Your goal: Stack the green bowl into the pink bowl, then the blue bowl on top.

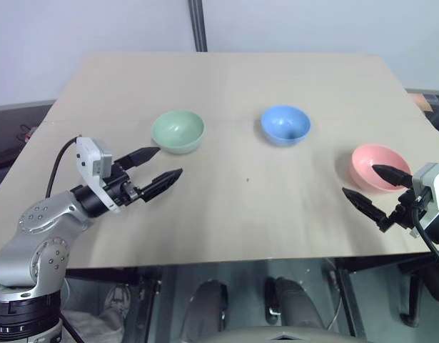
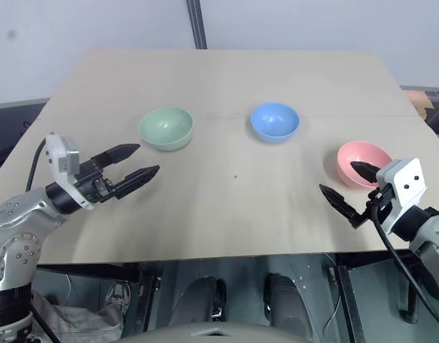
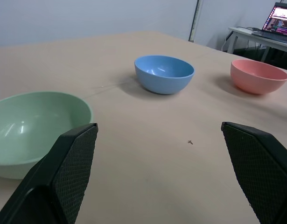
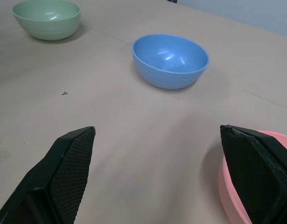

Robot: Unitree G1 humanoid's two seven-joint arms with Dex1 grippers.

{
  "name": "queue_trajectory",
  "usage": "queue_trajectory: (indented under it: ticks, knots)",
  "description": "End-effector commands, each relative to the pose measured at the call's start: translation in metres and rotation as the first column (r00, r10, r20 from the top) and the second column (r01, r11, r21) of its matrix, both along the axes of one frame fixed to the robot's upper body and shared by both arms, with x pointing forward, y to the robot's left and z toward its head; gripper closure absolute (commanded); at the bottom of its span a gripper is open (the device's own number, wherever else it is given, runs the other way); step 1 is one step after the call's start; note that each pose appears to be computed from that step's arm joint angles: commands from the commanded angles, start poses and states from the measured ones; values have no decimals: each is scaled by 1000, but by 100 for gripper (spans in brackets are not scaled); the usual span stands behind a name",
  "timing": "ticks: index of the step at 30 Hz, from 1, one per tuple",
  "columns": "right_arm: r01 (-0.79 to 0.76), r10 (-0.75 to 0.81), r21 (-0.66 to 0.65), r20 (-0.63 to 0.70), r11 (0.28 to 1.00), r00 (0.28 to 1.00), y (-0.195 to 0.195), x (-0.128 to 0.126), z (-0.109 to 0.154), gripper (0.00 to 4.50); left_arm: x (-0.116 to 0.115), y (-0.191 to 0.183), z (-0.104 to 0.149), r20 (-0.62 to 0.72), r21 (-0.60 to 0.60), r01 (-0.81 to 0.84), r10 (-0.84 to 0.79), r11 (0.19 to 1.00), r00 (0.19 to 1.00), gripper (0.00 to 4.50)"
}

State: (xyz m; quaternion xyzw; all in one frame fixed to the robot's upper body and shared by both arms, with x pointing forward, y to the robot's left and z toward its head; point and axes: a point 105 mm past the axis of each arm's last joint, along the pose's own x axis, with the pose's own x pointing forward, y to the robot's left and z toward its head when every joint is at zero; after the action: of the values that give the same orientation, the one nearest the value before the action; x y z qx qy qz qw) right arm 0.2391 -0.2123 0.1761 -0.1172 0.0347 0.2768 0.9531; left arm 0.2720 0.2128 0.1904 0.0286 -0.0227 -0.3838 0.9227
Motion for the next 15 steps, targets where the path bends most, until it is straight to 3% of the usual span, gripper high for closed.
queue_trajectory:
  ticks: [1,6,15]
  knots:
    - [63,-61,-79,26,995,998,-8,7,1,0,-1,-5,10,43,-13,22,-22,1000,999,2]
    - [173,-175,-215,9,961,985,-21,32,-13,0,-5,-18,14,71,-35,109,-106,993,992,2]
    - [199,-225,-273,-67,941,972,-28,62,-36,0,-15,-33,18,105,-2,248,-247,969,963,2]
